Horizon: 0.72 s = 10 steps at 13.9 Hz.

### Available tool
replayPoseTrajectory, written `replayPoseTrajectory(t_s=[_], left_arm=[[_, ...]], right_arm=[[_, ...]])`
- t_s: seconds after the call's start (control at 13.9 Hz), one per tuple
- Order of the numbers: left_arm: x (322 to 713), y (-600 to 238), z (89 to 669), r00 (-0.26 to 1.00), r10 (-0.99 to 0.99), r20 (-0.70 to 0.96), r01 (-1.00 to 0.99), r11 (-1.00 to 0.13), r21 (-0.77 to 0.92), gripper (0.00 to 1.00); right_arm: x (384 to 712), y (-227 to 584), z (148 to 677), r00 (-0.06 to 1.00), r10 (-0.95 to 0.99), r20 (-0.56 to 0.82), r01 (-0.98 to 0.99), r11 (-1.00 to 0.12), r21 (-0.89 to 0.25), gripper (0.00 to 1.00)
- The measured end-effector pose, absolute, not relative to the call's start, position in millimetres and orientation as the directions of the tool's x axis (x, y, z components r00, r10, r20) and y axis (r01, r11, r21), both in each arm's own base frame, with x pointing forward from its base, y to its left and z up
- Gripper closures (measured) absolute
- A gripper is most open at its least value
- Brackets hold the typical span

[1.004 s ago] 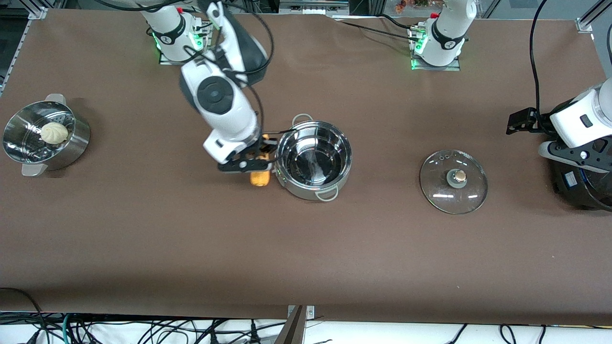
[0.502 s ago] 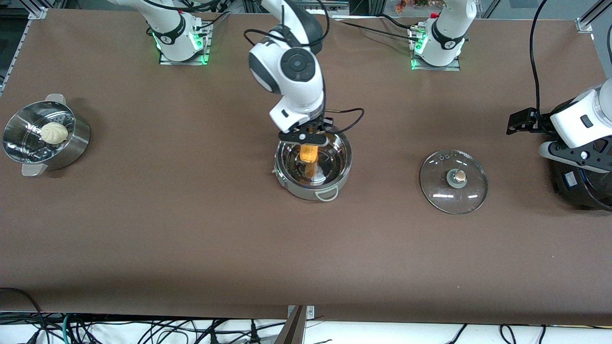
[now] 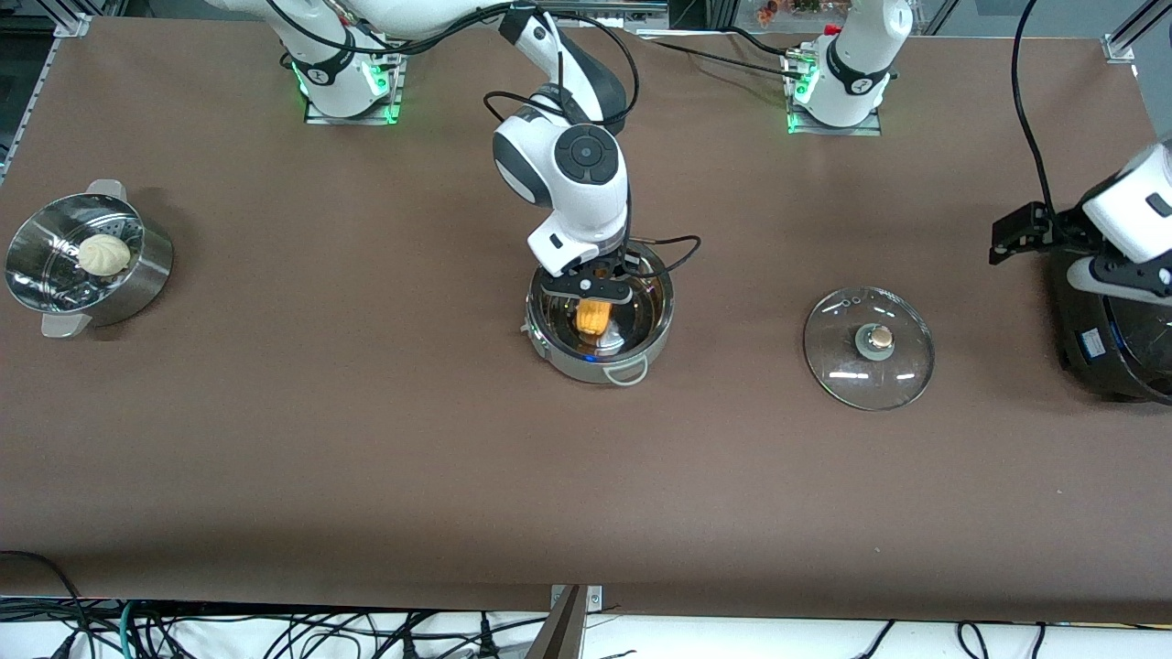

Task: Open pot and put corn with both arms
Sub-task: 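Carry the corn with the right gripper over the open pot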

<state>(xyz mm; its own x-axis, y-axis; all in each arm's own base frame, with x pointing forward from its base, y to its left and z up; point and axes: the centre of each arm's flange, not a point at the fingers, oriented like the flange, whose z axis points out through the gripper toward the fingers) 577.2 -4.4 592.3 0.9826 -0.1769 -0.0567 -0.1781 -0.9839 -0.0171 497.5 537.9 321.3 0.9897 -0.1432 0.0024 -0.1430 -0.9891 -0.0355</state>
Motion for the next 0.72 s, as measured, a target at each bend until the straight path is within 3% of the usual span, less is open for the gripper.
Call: replayPoseTrajectory(t_s=[0.43, 0.72], left_arm=[[549.1, -0.5, 584.7, 0.996, -0.081, -0.022, -0.080, -0.996, 0.049, 0.00], [544.6, -3.5, 586.5, 0.996, -0.087, -0.018, -0.086, -0.995, 0.042, 0.00]], right_arm=[[504.3, 537.0, 313.7, 0.989, -0.146, 0.020, -0.145, -0.988, -0.047, 0.75], [504.8, 537.2, 311.2, 0.989, -0.146, 0.022, -0.144, -0.988, -0.047, 0.38]])
